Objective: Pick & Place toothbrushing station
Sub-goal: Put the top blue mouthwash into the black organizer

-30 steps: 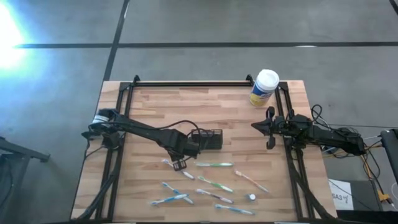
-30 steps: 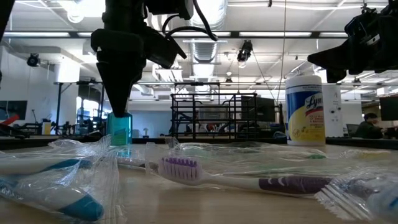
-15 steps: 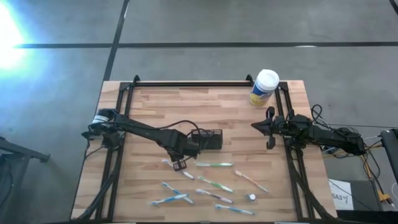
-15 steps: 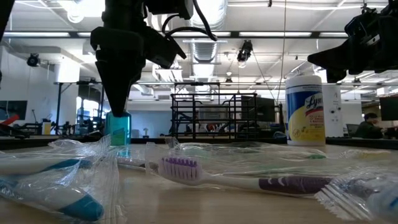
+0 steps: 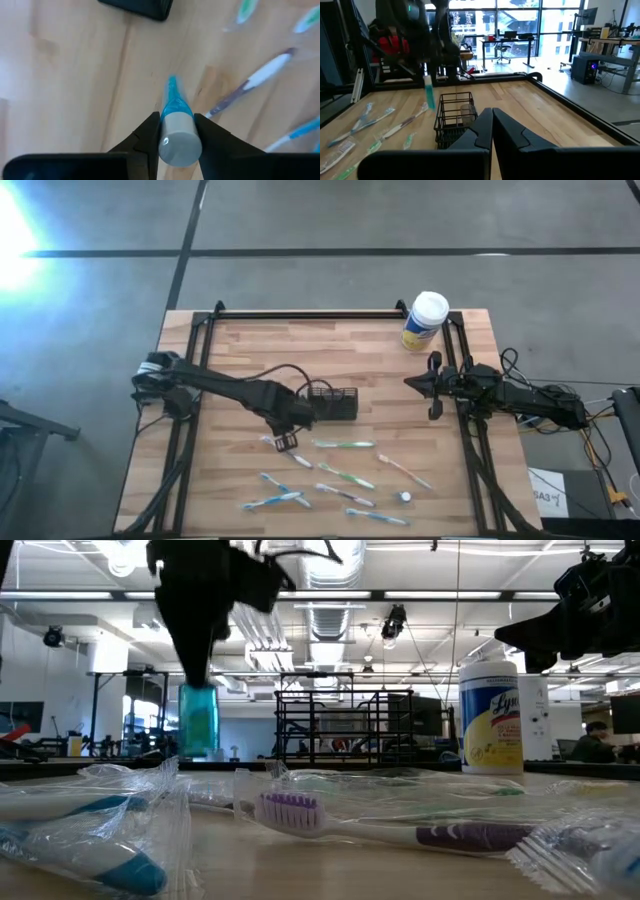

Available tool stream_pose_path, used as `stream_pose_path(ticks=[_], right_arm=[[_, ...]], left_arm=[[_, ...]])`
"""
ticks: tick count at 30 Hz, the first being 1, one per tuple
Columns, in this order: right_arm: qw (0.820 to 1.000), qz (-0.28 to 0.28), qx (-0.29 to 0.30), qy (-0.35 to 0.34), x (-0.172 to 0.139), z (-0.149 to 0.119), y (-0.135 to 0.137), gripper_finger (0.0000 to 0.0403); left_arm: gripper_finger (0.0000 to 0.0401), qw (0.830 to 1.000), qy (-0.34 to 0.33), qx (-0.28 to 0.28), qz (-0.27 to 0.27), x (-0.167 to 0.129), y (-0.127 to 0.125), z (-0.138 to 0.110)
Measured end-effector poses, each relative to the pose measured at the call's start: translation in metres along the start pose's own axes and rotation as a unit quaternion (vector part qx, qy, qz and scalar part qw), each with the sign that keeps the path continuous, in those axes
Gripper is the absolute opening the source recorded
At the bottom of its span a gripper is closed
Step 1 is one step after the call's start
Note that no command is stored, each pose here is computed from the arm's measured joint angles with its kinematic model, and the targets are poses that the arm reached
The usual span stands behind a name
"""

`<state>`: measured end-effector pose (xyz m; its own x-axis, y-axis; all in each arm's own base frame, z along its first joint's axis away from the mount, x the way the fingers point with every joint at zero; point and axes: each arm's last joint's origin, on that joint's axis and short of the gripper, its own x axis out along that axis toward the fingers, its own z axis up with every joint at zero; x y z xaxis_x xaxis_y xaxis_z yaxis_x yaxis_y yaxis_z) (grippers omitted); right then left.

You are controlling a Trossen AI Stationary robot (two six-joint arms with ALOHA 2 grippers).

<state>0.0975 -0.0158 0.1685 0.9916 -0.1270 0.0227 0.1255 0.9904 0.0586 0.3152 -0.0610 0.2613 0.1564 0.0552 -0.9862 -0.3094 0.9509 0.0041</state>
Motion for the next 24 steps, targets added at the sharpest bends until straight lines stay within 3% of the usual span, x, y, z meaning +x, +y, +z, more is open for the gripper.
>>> stream_pose_path(ticks=[9, 14, 18, 24], right_arm=[[1.000, -0.001, -0.006, 0.000, 0.000, 0.000, 0.000, 0.0008], [1.000, 0.000, -0.014, -0.003, 0.000, 0.001, 0.000, 0.0008], [0.999, 0.001, -0.023, -0.022, 0.000, 0.004, 0.000, 0.0008], [0.999, 0.001, -0.024, -0.034, 0.000, 0.006, 0.000, 0.0008]], left_arm=[[0.0099, 0.992, -0.108, 0.062, -0.029, -0.075, 0.028, -0.031], [0.0099, 0.981, -0.170, 0.088, -0.019, -0.103, 0.046, -0.056], [0.0099, 0.972, -0.209, 0.111, 0.004, -0.106, 0.060, -0.077], [0.0099, 0.952, -0.273, 0.136, -0.038, -0.089, 0.071, -0.101]])
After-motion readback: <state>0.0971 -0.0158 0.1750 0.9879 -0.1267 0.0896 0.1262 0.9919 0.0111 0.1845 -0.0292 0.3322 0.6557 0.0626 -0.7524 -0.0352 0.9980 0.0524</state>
